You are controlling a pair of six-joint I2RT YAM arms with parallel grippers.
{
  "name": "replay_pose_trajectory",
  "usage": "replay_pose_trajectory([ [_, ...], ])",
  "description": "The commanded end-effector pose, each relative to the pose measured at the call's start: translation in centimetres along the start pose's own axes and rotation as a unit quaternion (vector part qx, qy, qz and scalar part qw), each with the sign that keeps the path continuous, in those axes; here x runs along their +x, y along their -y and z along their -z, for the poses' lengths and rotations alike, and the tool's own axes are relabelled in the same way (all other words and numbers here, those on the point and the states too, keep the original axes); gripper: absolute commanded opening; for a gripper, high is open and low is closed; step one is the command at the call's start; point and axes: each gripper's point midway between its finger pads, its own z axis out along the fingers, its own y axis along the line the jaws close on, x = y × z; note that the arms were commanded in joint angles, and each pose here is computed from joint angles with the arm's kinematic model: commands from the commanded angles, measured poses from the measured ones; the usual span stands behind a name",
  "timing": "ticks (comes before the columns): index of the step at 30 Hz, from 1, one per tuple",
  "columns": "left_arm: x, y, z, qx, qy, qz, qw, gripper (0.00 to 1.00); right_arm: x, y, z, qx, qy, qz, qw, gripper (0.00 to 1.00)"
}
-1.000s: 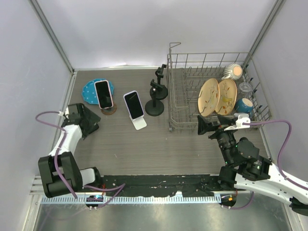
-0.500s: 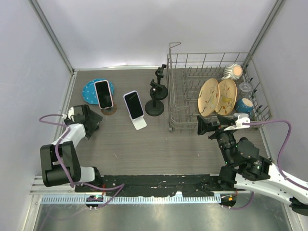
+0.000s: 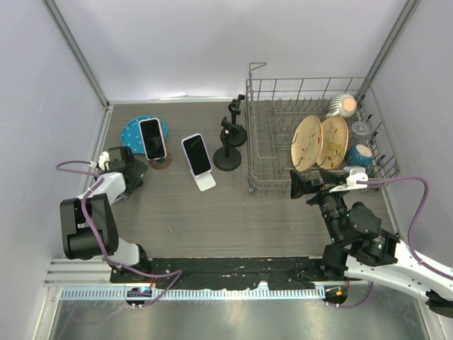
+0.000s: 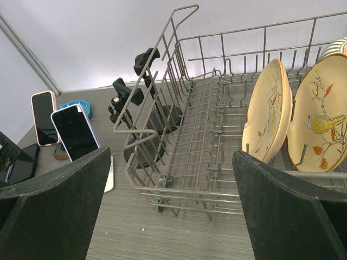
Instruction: Remove the phone from the phone stand
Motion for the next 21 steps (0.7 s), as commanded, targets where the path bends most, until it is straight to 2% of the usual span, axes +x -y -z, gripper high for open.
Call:
replay_pose_trajectory([
  [1, -2.5, 1.3, 0.5, 0.011, 0.044, 0.009, 0.999, 1.0, -1.5, -0.3, 0.0, -0.002, 0.014, -0.021, 1.0, 1.0],
  [7, -3.2, 1.0, 2.8, 0.019, 0.062, -0.001, 0.998, 1.0, -1.5, -0.2, 0.0, 0.001, 0.013, -0.019, 1.0, 1.0],
  [12, -5.3, 2.8, 6.9, 0.063, 0.112, -0.032, 0.991, 1.0, -2.1, 0.0, 0.1, 0.003, 0.013, -0.021, 1.0, 1.0],
  [15, -5.9, 5.8, 9.7, 0.114, 0.145, -0.085, 0.979, 1.0, -2.8, 0.0, 0.2, 0.002, 0.013, -0.022, 1.0, 1.0],
  [16, -5.9, 7.3, 10.8, 0.136, 0.155, -0.121, 0.971, 1.0, -2.8, 0.0, 0.3, 0.003, 0.009, -0.018, 1.0, 1.0],
  [21, -5.8, 12.0, 13.8, 0.164, 0.196, -0.213, 0.943, 1.0, -4.8, 0.3, 0.9, -0.003, 0.007, -0.02, 1.0, 1.0],
])
